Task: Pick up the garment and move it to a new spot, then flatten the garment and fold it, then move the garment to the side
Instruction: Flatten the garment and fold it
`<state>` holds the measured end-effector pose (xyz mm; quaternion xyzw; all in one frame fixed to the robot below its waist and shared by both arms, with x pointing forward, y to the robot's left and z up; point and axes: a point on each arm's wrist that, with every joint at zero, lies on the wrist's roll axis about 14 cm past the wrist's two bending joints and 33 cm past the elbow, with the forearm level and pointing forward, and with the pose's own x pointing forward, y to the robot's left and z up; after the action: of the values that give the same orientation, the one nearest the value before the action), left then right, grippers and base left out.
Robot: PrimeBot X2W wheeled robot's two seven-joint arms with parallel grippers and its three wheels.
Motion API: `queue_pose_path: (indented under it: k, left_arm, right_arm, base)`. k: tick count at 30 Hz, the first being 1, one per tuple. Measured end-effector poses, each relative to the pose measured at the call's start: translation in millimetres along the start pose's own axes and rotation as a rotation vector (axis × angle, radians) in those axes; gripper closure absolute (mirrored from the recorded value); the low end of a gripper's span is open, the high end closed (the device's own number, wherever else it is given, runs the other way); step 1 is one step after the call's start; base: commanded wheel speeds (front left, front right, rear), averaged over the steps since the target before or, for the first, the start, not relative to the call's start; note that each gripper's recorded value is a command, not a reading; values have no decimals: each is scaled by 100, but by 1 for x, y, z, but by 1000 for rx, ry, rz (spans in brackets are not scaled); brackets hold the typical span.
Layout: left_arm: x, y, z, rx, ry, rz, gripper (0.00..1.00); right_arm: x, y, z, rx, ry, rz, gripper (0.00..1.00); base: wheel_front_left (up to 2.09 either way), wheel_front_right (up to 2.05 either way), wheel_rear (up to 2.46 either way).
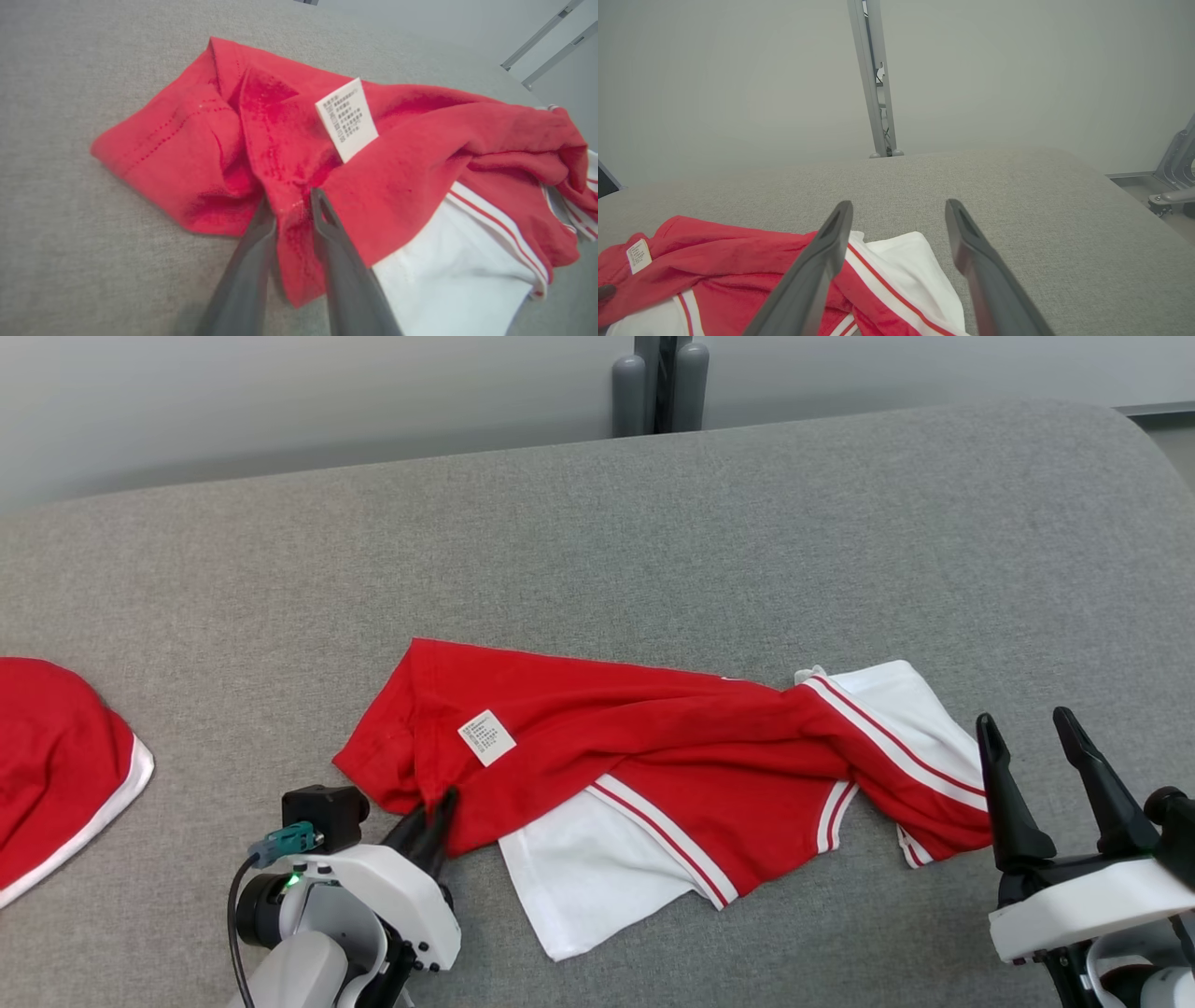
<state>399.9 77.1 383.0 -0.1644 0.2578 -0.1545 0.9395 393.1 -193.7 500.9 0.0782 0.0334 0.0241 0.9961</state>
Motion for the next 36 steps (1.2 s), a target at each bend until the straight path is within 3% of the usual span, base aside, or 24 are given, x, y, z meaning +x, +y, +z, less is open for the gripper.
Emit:
queue_pose_path:
  k: [14,21,31,32,34,36]
  left_arm:
    - [-12,1,25,44,-83,29,100]
    - [-14,6,30,57,-77,36,100]
    - [-8,16,31,66,-65,53,100]
    - [-8,17,32,67,-67,55,100]
    - [-9,18,33,70,-76,55,100]
    - [-10,16,39,76,-96,50,100]
  right_arm:
    - [14,-20,5,-6,-3,-25,0]
    - [51,-45,-32,-24,161,-16,0]
    - [88,-14,-117,-24,457,109,0]
    - [87,-12,-125,-27,494,118,29]
    - [89,-12,-130,-16,517,120,100]
    - [93,-12,-127,-9,502,120,100]
  base:
    - [0,0,0]
    - [0,0,0]
    - [0,0,0]
    - [0,0,0]
    - [0,0,0]
    - [0,0,0]
